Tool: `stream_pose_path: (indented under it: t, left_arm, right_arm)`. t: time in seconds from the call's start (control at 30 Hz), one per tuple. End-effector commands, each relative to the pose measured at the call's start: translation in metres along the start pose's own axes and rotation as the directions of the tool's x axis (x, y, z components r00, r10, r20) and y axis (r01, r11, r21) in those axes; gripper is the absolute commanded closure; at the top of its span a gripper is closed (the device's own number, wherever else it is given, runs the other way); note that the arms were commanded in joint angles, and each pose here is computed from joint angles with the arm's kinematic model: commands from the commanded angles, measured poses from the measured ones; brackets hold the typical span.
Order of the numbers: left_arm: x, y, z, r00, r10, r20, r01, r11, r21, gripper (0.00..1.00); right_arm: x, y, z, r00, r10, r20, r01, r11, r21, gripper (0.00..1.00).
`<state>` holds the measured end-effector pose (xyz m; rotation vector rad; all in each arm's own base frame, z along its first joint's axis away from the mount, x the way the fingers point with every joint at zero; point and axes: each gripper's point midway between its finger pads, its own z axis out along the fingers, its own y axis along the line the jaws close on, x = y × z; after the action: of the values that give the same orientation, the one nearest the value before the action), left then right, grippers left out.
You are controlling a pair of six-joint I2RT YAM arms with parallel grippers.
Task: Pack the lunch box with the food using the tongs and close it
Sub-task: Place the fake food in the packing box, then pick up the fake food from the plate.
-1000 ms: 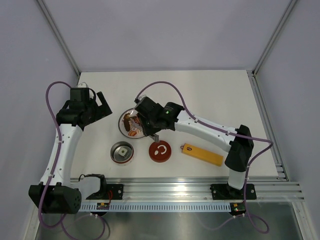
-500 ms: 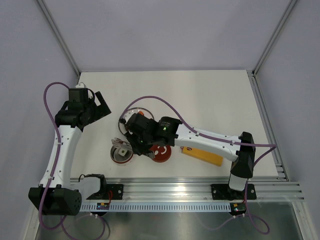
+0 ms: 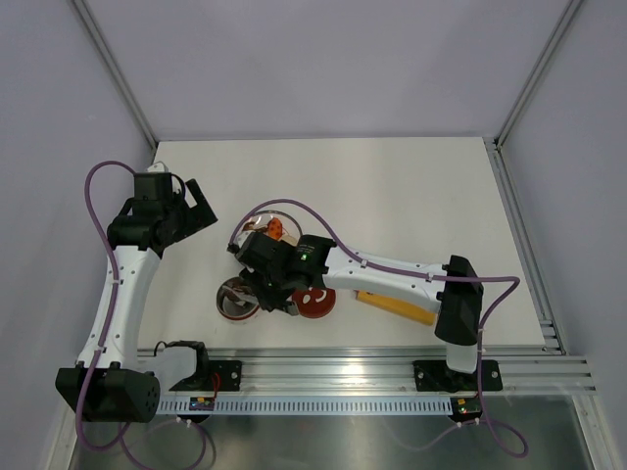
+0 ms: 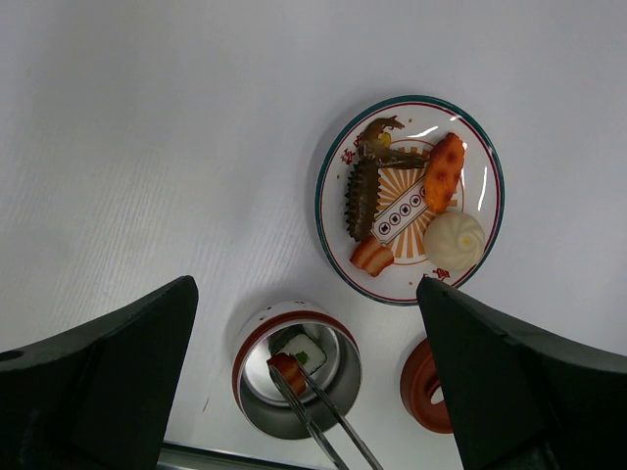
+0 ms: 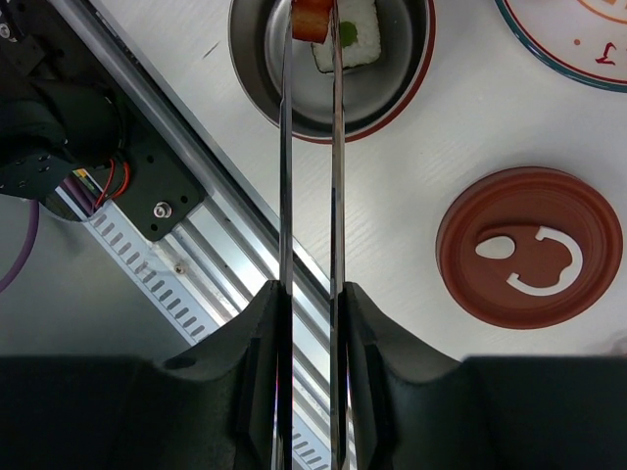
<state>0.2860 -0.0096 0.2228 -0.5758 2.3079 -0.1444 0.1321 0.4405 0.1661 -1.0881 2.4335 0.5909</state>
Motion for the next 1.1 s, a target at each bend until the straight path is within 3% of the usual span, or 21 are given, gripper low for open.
stream_pose_path:
  t: [0.0,0.2,0.43,0.63,0.8,1.07]
  left_arm:
    - [-0.019,-0.004,-0.011,0.997,-0.008,0.075,0.006,1.000,0.016,0.01]
    - [-0.017,-0.003,-0.009,0.998,-0.007,0.070,0.006,1.000,0.015,0.01]
    - [-0.014,-0.002,-0.008,0.998,-0.005,0.062,0.004,1.000,0.014,0.01]
    - [-0.015,-0.003,-0.008,0.998,-0.005,0.066,0.004,1.000,0.016,0.01]
    - [-0.013,-0.002,-0.007,0.998,-0.005,0.065,0.004,1.000,0.015,0.01]
    - [-0.013,-0.001,-0.006,0.998,0.001,0.062,-0.002,1.000,0.014,0.01]
  right_arm:
    - [-0.010,0.010,-0.003,0.999,-0.024,0.040,0.026,0.999,-0.032,0.64]
    - [-0.011,0.012,-0.004,0.999,-0.029,0.042,0.030,0.999,-0.034,0.50]
    - [-0.016,0.010,-0.012,0.998,-0.025,0.063,0.027,0.999,-0.027,0.49]
    - [-0.032,0.002,-0.034,0.988,-0.034,0.149,0.031,0.999,0.024,0.49]
    - [-0.048,-0.017,-0.054,0.974,-0.038,0.225,0.012,0.993,0.116,0.49]
    - [-0.051,-0.045,-0.057,0.969,0.018,0.247,-0.059,0.985,0.159,0.49]
